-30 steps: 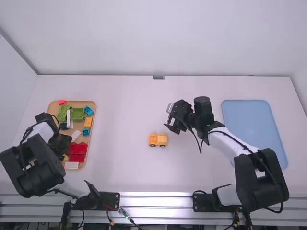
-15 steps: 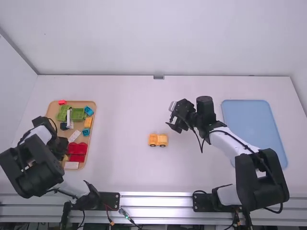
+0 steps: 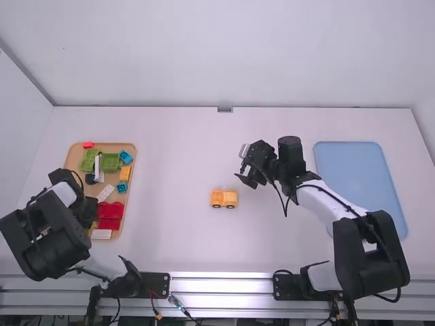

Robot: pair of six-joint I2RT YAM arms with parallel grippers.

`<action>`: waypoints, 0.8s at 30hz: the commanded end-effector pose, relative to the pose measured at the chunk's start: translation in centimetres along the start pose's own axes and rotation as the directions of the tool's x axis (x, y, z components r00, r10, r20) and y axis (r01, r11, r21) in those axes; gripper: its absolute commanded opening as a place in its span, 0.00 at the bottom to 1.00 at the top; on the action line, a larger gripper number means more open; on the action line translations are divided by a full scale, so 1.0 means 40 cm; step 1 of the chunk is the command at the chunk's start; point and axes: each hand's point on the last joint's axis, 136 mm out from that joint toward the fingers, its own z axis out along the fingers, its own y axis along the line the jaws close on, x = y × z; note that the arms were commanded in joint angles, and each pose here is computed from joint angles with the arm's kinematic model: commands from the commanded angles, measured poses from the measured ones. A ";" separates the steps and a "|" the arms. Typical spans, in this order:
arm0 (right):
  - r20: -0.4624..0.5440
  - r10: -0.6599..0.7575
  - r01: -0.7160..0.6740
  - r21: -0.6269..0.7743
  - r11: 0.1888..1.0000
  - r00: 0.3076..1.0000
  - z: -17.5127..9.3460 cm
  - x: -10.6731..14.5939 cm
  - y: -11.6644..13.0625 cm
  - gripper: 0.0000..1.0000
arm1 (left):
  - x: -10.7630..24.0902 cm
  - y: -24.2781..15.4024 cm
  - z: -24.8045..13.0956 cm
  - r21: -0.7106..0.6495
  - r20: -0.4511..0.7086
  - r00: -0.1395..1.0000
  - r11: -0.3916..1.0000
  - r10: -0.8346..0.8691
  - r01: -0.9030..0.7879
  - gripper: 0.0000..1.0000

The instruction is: Assemble lego blocks to make yellow taxi

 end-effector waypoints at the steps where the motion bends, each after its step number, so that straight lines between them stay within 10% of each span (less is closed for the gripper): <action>1: 0.000 0.012 -0.012 -0.007 1.000 1.000 0.005 0.003 0.003 0.99 | 0.027 0.022 0.017 -0.022 -0.022 0.999 0.999 0.030 -0.031 0.39; 12: 0.003 0.012 -0.012 -0.009 1.000 1.000 0.004 0.002 0.003 0.99 | 0.047 0.016 0.023 0.000 -0.050 0.999 1.000 0.003 -0.003 0.57; 24: 0.007 0.002 -0.002 -0.023 1.000 1.000 0.012 -0.008 0.018 0.99 | 0.025 0.019 0.025 -0.014 -0.006 0.997 0.997 -0.081 0.081 0.42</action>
